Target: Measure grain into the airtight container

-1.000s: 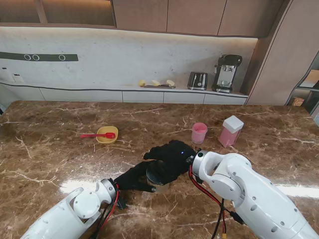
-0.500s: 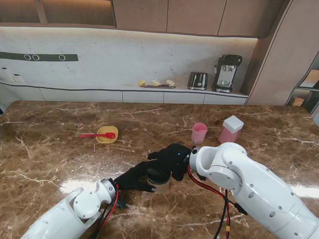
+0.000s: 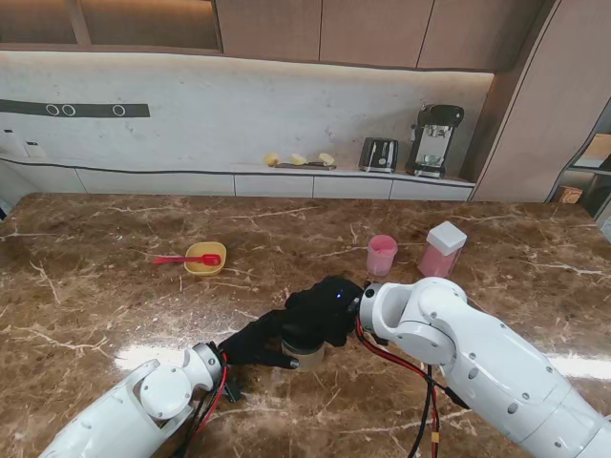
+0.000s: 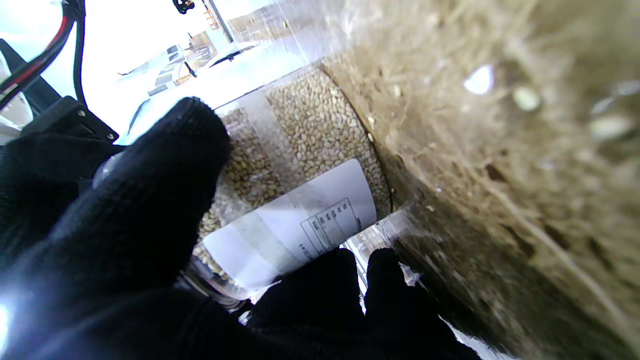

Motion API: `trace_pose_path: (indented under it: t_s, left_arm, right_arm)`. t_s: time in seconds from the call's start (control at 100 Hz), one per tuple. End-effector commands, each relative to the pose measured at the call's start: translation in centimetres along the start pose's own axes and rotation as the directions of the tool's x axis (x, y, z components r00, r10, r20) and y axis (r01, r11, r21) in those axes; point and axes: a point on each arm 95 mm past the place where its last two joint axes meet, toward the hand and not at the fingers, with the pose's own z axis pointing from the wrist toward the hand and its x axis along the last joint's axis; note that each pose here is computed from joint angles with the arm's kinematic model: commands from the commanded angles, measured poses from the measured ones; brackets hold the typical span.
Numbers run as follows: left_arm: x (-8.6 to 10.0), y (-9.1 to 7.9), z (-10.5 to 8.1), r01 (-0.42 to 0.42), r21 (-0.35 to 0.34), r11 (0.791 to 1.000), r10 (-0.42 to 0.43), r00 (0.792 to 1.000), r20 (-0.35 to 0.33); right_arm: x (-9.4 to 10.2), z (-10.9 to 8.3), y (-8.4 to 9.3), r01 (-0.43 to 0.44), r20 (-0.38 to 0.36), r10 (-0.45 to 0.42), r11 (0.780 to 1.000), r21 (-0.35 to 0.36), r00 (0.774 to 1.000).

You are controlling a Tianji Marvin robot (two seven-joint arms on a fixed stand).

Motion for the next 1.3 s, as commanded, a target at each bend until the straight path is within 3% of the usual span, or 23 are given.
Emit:
trace_pose_path:
  t_s: [0.0, 0.51, 0.85, 0.97, 1.11, 1.29]
  left_arm:
    - [-1.4, 1.7, -0.9, 0.013, -0.041, 0.999, -0.011, 0.999, 0.05]
    - [-1.5, 1.7, -1.2, 0.015, -0.038, 0.999, -0.013, 0.998, 0.056]
    - [-1.5, 1.7, -1.2, 0.014, -0.039, 0.999, -0.012, 0.998, 0.057]
    - [-1.5, 1.8, -1.2, 0.013, -0.039, 0.999, -0.011, 0.998, 0.058]
    - [-1.5, 1.8, -1.2, 0.012, -0.042, 0.999, -0.009, 0.998, 0.058]
    - [-1.5, 1.7, -1.1, 0.011, -0.04, 0.999, -0.008, 0.998, 0.057]
  right_arm:
    - [0.5, 0.5, -0.8, -0.025, -0.001, 0.025, 0.999, 0.026, 1.0]
    - [0.6, 1.1, -2.0, -0.104, 0.09, 0.112, 0.991, -0.089, 0.99]
    - [0.3, -0.9, -0.3, -0.085, 0.111, 0.103, 0.984, -0.158, 0.988]
    - [0.0, -1.8, 0.5, -0.047, 0.111, 0.06, 0.992, -0.117, 0.992]
    - [-0.6, -2.3, 1.3, 0.018, 0.056, -0.018, 1.0, -0.001, 0.998]
    - [-0.9, -1.7, 1.8, 0.06, -0.012, -0.059, 0.996, 0.07, 0.998]
